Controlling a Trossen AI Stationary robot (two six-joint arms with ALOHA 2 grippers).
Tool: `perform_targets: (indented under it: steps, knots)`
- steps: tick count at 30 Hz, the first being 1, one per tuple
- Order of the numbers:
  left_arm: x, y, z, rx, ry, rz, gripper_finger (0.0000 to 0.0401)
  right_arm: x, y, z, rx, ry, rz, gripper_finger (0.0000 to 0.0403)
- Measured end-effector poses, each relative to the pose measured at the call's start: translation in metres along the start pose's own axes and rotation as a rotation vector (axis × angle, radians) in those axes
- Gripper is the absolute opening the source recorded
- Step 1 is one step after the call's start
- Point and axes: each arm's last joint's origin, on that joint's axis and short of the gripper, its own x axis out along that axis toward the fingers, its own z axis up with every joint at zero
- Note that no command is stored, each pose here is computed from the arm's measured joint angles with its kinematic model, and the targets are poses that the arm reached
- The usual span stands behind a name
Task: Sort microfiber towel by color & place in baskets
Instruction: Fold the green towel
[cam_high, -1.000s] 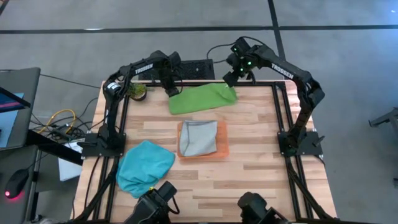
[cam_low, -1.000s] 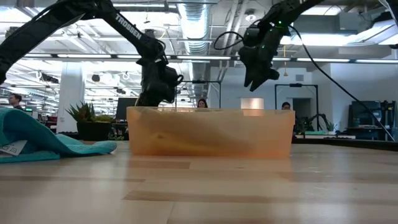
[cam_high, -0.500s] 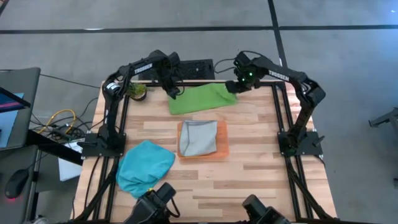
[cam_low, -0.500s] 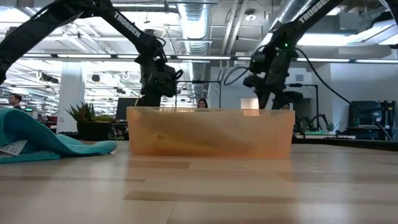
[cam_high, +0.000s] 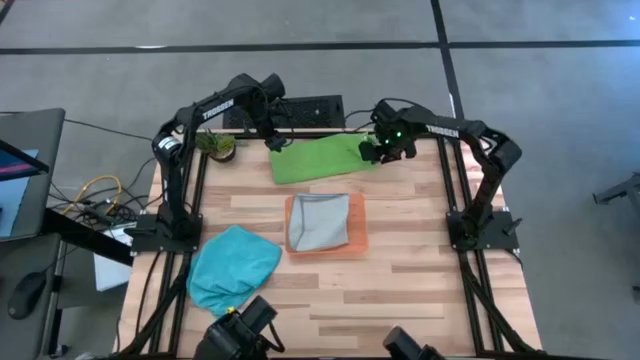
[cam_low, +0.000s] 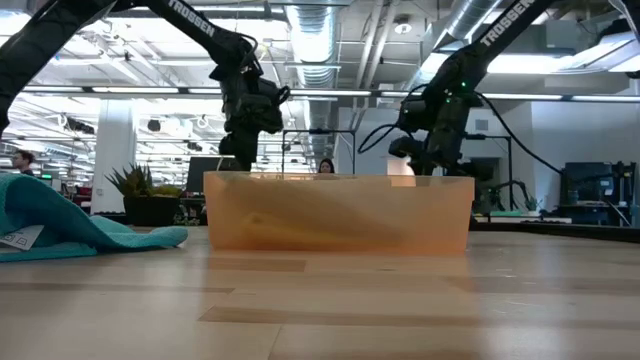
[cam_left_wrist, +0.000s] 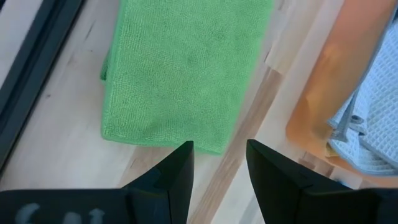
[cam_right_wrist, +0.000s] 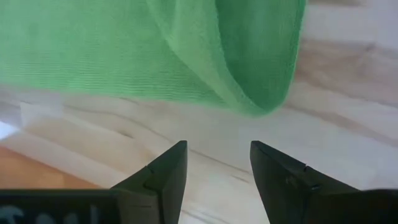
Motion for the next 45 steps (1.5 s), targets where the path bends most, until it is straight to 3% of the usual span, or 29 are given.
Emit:
perform_targets:
  steps: [6,19,26,45]
  knots:
    - [0.0,0.0,0.001,0.007,-0.005,0.007,0.0139,0.012,0.001,-0.006,0.057,-0.079,-0.089,0.0199]
    - [0.0,0.001,0.001,0.016,-0.014,0.009,0.014,0.019,0.0,-0.001,0.143,-0.169,-0.033,0.0194]
    - [0.0,0.001,0.001,0.025,-0.014,0.009,0.014,0.035,-0.01,-0.014,0.223,-0.145,-0.068,0.0193]
    - [0.0,0.001,0.004,0.046,-0.037,0.017,0.014,0.041,-0.012,-0.006,0.228,-0.329,-0.068,0.0193]
